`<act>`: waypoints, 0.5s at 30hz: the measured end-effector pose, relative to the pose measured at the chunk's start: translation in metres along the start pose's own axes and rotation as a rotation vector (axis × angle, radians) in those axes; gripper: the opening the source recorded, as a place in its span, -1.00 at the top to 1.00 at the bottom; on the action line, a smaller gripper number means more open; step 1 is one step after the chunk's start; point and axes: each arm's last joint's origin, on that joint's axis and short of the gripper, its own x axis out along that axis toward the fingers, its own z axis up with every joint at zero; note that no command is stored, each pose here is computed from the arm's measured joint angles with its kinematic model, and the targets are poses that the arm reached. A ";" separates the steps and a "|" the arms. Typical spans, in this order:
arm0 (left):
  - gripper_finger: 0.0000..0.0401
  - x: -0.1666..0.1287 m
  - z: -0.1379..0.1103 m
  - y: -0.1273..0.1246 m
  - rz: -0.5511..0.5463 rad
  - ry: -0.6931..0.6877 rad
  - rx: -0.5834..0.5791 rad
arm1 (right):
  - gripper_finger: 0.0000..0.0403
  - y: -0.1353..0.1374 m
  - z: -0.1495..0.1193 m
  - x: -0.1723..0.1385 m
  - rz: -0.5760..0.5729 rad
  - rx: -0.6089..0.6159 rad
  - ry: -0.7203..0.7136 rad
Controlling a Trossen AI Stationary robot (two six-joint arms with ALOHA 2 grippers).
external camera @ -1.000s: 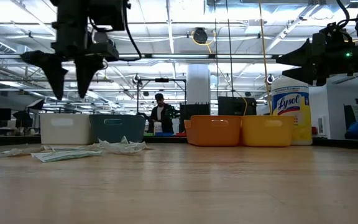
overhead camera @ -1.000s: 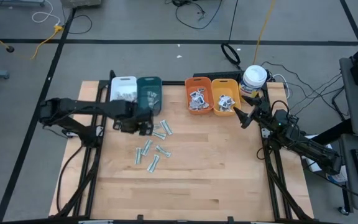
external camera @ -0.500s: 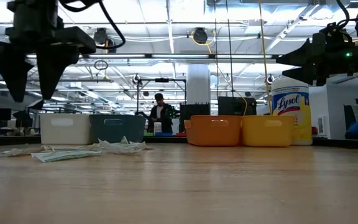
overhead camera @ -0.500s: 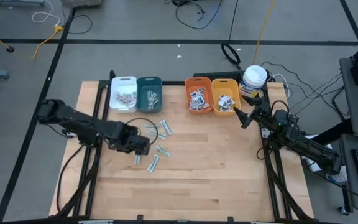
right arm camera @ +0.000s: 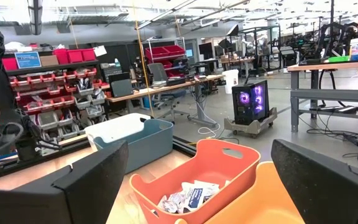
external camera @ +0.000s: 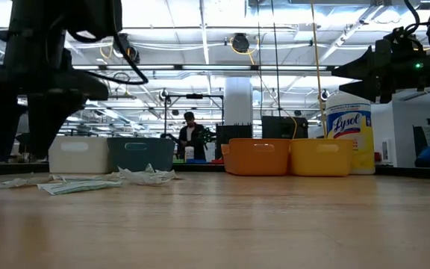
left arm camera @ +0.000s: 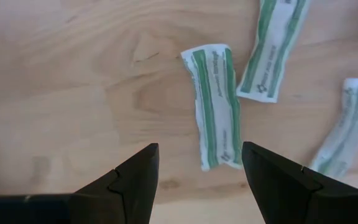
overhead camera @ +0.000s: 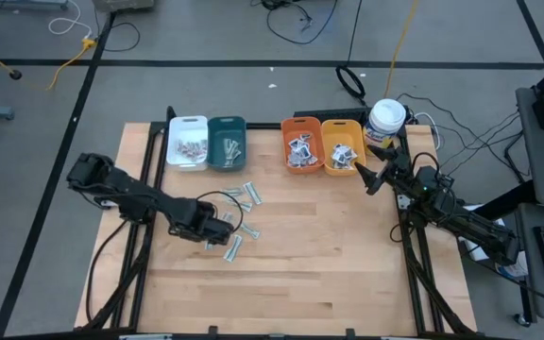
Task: Pick & Place First Aid Supplies
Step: Put the bandage pack into the blue bin
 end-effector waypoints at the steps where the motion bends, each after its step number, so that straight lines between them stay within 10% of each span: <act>1: -0.18 0.003 0.000 0.000 0.009 -0.001 0.004 | -0.95 0.000 0.000 0.000 0.000 0.000 0.000; 15: -0.16 0.037 0.000 -0.017 0.038 0.000 0.045 | -0.95 0.000 0.000 0.000 0.000 0.000 0.000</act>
